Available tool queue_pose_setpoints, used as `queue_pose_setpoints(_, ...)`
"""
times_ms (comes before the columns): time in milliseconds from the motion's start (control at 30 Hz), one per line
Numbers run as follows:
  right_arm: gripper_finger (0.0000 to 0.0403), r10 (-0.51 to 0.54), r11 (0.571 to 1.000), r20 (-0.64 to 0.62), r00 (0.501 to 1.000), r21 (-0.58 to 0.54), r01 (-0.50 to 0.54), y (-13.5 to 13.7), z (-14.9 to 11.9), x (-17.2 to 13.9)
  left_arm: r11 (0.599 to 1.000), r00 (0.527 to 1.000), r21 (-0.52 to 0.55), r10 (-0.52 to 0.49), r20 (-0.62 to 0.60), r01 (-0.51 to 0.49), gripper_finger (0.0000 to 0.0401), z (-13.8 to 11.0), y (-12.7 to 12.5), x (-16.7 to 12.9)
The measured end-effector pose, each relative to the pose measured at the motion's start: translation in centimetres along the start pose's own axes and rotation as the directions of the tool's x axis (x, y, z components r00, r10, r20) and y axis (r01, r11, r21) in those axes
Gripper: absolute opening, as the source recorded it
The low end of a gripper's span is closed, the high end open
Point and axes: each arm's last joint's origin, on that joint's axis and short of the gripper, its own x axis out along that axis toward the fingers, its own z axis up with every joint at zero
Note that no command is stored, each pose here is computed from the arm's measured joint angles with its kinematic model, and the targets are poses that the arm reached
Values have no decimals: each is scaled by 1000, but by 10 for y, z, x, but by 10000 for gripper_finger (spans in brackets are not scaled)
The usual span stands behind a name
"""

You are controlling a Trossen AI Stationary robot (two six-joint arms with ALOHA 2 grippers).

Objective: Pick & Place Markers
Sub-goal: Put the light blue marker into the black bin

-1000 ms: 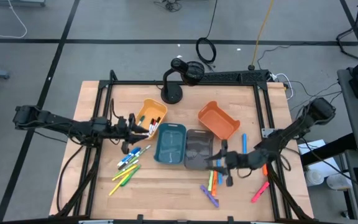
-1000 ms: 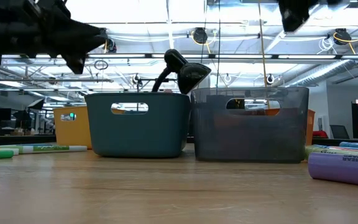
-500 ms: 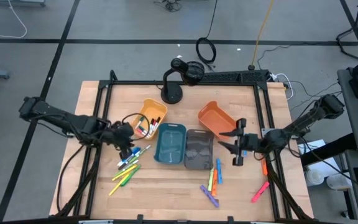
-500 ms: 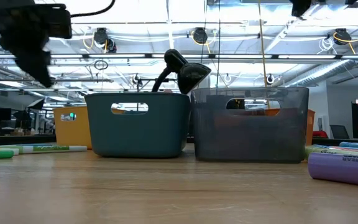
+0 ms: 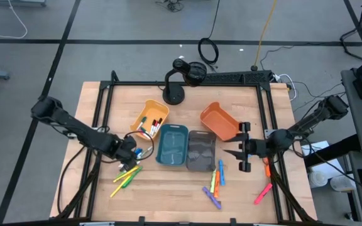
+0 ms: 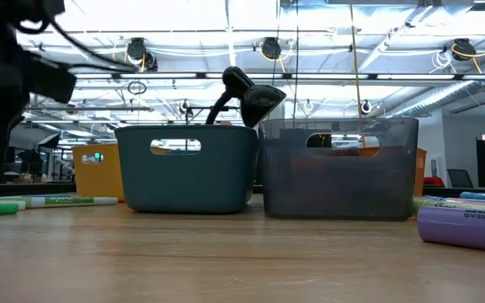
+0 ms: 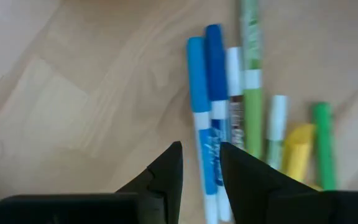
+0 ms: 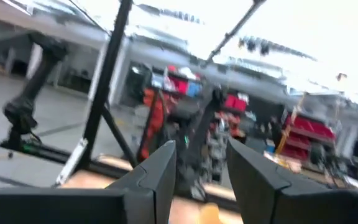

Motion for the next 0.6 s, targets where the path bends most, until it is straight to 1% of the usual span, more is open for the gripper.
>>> queue_pose_setpoints(100,130,27,1000,48,998,-1,-27,-1,5,-1,998,999,-36,47,-23,-48,113,-1,1,10)
queue_pose_setpoints(200,130,26,1000,58,998,-9,-26,-2,7,-2,996,996,-56,71,-44,-73,113,-2,1,15)
queue_pose_setpoints(267,130,21,1000,67,998,-19,-19,-3,8,-3,996,996,-62,64,-60,-67,113,-2,0,16)
queue_pose_setpoints(433,130,20,1000,69,997,-25,-18,-4,9,-3,998,998,-58,12,-62,-16,113,-1,-5,17)
queue_pose_setpoints(600,130,24,999,60,998,-27,-22,-4,8,-3,998,997,-58,8,-72,-12,113,-2,-5,17)
